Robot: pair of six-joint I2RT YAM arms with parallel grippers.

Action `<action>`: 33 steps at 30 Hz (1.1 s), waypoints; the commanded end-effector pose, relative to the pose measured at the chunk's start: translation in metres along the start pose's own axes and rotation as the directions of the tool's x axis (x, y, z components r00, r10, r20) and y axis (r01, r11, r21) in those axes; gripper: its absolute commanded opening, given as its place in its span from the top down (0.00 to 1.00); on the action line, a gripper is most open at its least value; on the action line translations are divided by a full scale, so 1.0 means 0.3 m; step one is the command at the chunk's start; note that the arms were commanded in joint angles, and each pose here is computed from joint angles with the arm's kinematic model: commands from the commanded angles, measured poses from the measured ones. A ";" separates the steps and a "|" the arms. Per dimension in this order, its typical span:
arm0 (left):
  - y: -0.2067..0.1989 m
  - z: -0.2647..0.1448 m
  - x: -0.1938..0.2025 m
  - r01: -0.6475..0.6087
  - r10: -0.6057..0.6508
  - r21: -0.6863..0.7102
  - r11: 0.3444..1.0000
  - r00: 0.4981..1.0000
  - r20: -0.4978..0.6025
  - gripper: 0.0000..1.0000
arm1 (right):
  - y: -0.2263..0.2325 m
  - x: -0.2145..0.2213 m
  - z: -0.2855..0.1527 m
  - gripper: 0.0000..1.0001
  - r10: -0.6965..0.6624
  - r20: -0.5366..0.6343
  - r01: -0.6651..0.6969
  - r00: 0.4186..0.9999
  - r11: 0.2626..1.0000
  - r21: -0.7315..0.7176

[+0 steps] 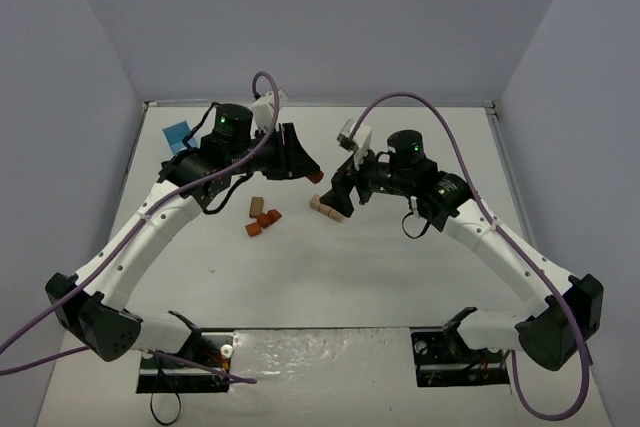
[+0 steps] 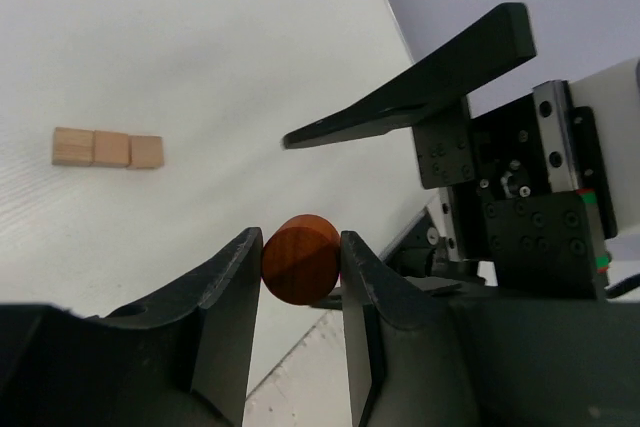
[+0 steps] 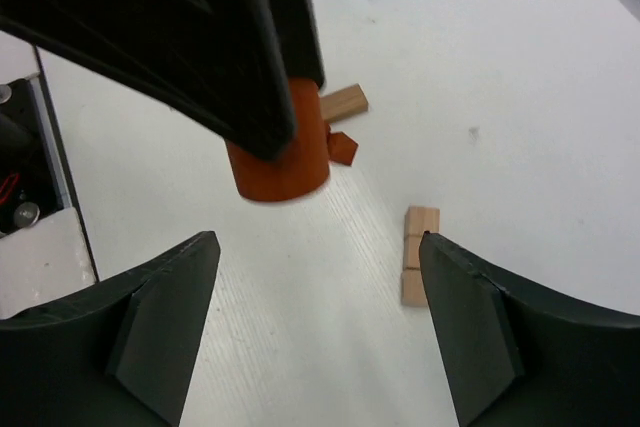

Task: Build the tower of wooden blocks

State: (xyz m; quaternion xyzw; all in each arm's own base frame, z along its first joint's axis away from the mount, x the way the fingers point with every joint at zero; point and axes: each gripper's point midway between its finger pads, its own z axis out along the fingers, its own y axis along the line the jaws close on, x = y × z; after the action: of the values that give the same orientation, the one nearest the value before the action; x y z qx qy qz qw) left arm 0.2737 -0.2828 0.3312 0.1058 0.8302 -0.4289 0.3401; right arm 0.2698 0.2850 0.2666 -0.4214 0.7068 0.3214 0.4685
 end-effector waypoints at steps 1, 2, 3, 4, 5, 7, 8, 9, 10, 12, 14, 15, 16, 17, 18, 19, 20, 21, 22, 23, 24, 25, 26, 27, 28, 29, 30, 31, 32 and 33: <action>0.071 0.014 -0.048 -0.100 0.109 -0.112 0.989 0.991 0.076 1.00 | -0.142 -0.012 -0.127 0.18 0.105 0.081 -0.120 0.991 0.970 0.210; 0.104 0.035 -0.035 -0.114 0.125 -0.151 0.982 0.990 0.064 1.00 | -0.169 0.013 -0.153 0.16 0.142 0.080 -0.158 0.987 0.954 0.253; 0.138 0.055 -0.021 -0.131 0.142 -0.190 0.973 0.989 0.049 1.00 | -0.193 0.036 -0.181 0.14 0.179 0.082 -0.195 0.981 0.935 0.295; 0.150 0.066 -0.014 -0.146 0.158 -0.204 0.968 0.987 0.039 1.00 | -0.221 0.075 -0.203 0.13 0.228 0.073 -0.239 0.971 0.904 0.356; 0.167 0.085 -0.005 -0.161 0.171 -0.223 0.961 0.985 0.025 1.00 | -0.248 0.114 -0.227 0.10 0.269 0.062 -0.270 0.961 0.867 0.418; 0.210 0.144 0.022 -0.187 0.190 -0.267 0.945 0.982 -0.015 1.00 | -0.294 0.190 -0.279 0.04 0.330 0.033 -0.295 0.943 0.790 0.538; 0.232 0.179 0.039 -0.194 0.191 -0.285 0.939 0.981 -0.040 1.00 | -0.308 0.219 -0.301 0.04 0.351 0.022 -0.298 0.936 0.756 0.582; 0.245 0.207 0.050 -0.205 0.197 -0.302 0.931 0.979 -0.056 1.00 | -0.320 0.250 -0.326 0.03 0.375 0.015 -0.301 0.927 0.718 0.628; 0.256 0.231 0.058 -0.221 0.211 -0.321 0.921 0.975 -0.068 1.00 | -0.327 0.280 -0.347 0.02 0.397 0.009 -0.303 0.918 0.684 0.663; 0.258 0.258 0.059 -0.251 0.240 -0.349 0.903 0.968 -0.074 1.00 | -0.351 0.331 -0.392 0.00 0.433 0.008 -0.297 0.902 0.606 0.738; 0.287 0.320 0.084 -0.277 0.257 -0.386 0.880 0.961 -0.105 1.00 | -0.366 0.371 -0.431 0.00 0.460 0.016 -0.291 0.888 0.535 0.793; 0.294 0.347 0.096 -0.281 0.256 -0.397 0.874 0.960 -0.116 1.00 | -0.372 0.375 -0.443 0.00 0.461 0.026 -0.292 0.887 0.516 0.806; 0.301 0.365 0.096 -0.282 0.258 -0.411 0.867 0.959 -0.112 1.00 | -0.378 0.380 -0.448 0.00 0.467 0.035 -0.296 0.884 0.498 0.815; 0.307 0.381 0.095 -0.281 0.261 -0.423 0.862 0.960 -0.107 1.00 | -0.384 0.387 -0.450 0.00 0.475 0.043 -0.300 0.879 0.481 0.824; 0.308 0.402 0.094 -0.281 0.264 -0.426 0.860 0.959 -0.100 1.00 | -0.394 0.402 -0.449 0.00 0.490 0.043 -0.303 0.871 0.465 0.832; 0.309 0.420 0.097 -0.286 0.269 -0.431 0.856 0.958 -0.100 1.00 | -0.401 0.417 -0.446 0.00 0.508 0.043 -0.308 0.860 0.452 0.837; 0.310 0.436 0.101 -0.293 0.276 -0.438 0.850 0.955 -0.104 1.00 | -0.408 0.431 -0.442 0.00 0.526 0.043 -0.315 0.849 0.440 0.841; 0.310 0.455 0.108 -0.304 0.285 -0.445 0.843 0.952 -0.110 1.00 | -0.414 0.442 -0.436 0.00 0.543 0.044 -0.326 0.839 0.435 0.839; 0.309 0.473 0.115 -0.314 0.293 -0.451 0.835 0.949 -0.117 1.00 | -0.419 0.454 -0.430 0.00 0.559 0.046 -0.337 0.828 0.430 0.838; 0.307 0.485 0.120 -0.320 0.300 -0.454 0.831 0.946 -0.118 1.00 | -0.422 0.463 -0.430 0.00 0.572 0.053 -0.348 0.819 0.421 0.838; 0.305 0.497 0.126 -0.327 0.307 -0.457 0.827 0.944 -0.120 1.00 | -0.425 0.472 -0.429 0.00 0.583 0.059 -0.359 0.810 0.414 0.837; 0.306 0.511 0.134 -0.333 0.313 -0.463 0.822 0.942 -0.121 1.00 | -0.426 0.480 -0.429 0.00 0.591 0.060 -0.365 0.804 0.413 0.835; 0.307 0.523 0.144 -0.337 0.318 -0.466 0.818 0.940 -0.122 1.00 | -0.427 0.489 -0.429 0.00 0.596 0.056 -0.365 0.801 0.412 0.835; 0.308 0.536 0.156 -0.340 0.322 -0.469 0.815 0.939 -0.122 1.00 | -0.428 0.497 -0.429 0.00 0.601 0.051 -0.362 0.798 0.411 0.836; 0.310 0.551 0.167 -0.338 0.321 -0.470 0.815 0.940 -0.120 1.00 | -0.432 0.502 -0.433 0.00 0.601 0.050 -0.360 0.797 0.407 0.840; 0.316 0.565 0.179 -0.335 0.317 -0.471 0.816 0.941 -0.120 1.00 | -0.434 0.510 -0.433 0.00 0.605 0.044 -0.355 0.795 0.405 0.842; 0.322 0.575 0.188 -0.333 0.315 -0.473 0.816 0.942 -0.120 1.00 | -0.436 0.517 -0.433 0.00 0.609 0.041 -0.354 0.792 0.403 0.844; 0.328 0.585 0.194 -0.330 0.312 -0.476 0.815 0.942 -0.119 1.00 | -0.439 0.522 -0.434 0.00 0.612 0.041 -0.354 0.790 0.400 0.845; 0.334 0.593 0.201 -0.328 0.310 -0.479 0.814 0.943 -0.117 1.00 | -0.442 0.526 -0.434 0.00 0.615 0.041 -0.354 0.787 0.397 0.847; 0.341 0.599 0.206 -0.326 0.308 -0.483 0.813 0.944 -0.119 1.00 | -0.444 0.530 -0.435 0.00 0.619 0.041 -0.356 0.785 0.395 0.847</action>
State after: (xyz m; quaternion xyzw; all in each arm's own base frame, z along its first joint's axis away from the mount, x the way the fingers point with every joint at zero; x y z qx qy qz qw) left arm 0.3419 -0.3546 0.1271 0.1856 0.9095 -0.1198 0.3521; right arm 0.3002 0.0718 0.1594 0.0182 0.9229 0.0154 0.3843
